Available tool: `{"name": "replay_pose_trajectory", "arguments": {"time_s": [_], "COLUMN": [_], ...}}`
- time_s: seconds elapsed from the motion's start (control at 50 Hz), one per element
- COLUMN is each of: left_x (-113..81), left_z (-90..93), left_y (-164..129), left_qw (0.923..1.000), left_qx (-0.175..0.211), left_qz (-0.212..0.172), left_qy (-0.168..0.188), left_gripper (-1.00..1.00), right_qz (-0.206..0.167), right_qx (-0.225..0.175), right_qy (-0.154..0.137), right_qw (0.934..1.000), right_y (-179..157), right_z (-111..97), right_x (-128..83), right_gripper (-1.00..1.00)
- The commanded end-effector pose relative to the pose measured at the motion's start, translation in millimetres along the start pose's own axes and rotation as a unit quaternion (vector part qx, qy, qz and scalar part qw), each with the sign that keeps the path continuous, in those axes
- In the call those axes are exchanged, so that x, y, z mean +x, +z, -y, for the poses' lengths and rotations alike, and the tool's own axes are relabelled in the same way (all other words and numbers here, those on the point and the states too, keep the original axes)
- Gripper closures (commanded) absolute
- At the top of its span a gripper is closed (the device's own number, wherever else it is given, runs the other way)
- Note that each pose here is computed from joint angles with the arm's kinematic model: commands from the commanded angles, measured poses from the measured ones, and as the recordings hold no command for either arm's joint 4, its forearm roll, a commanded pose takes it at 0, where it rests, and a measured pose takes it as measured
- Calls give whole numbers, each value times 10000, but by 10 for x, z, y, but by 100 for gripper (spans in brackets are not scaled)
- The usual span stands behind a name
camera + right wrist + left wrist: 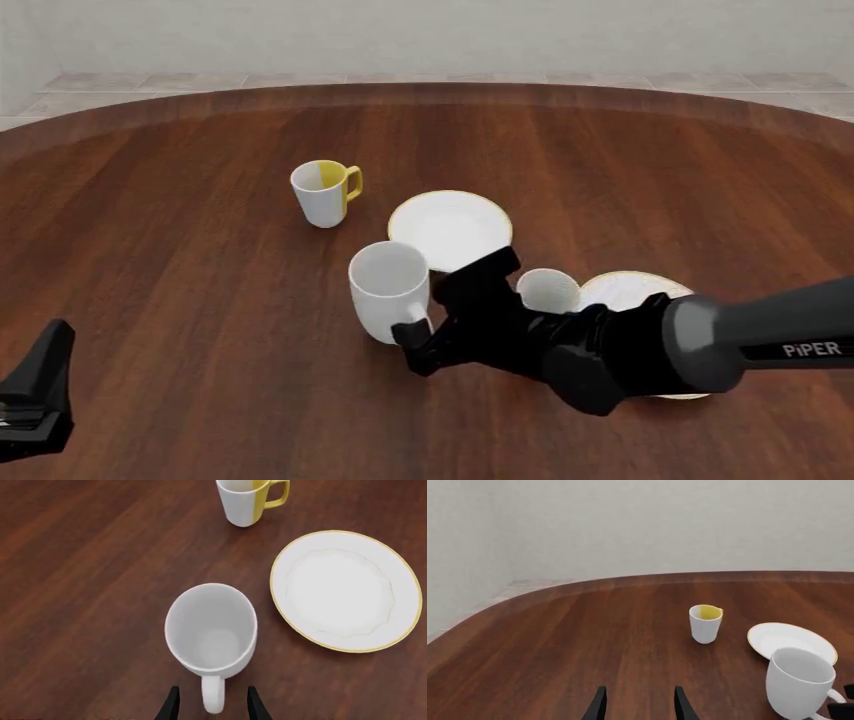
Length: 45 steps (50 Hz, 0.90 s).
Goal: Put the white mug on the left plate.
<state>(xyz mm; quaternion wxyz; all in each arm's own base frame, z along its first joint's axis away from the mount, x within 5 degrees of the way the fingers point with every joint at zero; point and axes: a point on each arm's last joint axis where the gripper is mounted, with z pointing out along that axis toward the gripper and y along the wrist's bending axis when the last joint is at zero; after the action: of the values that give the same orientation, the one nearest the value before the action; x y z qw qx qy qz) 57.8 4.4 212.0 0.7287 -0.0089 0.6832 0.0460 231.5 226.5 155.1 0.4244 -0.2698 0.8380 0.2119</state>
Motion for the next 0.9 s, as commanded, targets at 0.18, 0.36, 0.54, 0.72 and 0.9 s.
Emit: {"name": "replay_pose_trajectory", "arguments": {"time_s": [0.18, 0.36, 0.54, 0.72, 0.9], "left_x": [1, 2, 4, 3, 3], "left_z": [2, 2, 1, 0, 0], "left_y": [4, 3, -3, -4, -2], "left_qw": [10000, 10000, 10000, 10000, 10000], "left_qx": [15, 19, 8, 1, -2], "left_qz": [-13, -16, -17, -13, -14], "left_qy": [-7, -2, 4, 0, -3], "left_gripper": [-100, -100, -100, -100, -100], "right_qz": [-79, -96, -116, -112, -57], "right_qx": [55, 52, 15, 32, 33], "right_qy": [61, 95, 103, 77, -41], "right_qw": [9999, 9999, 9999, 9999, 10000], "right_y": [51, 82, 115, 126, 94], "right_z": [42, 40, 11, 29, 35], "right_x": [58, 73, 95, 117, 100], "right_gripper": [-100, -100, -100, 100, 100]}}
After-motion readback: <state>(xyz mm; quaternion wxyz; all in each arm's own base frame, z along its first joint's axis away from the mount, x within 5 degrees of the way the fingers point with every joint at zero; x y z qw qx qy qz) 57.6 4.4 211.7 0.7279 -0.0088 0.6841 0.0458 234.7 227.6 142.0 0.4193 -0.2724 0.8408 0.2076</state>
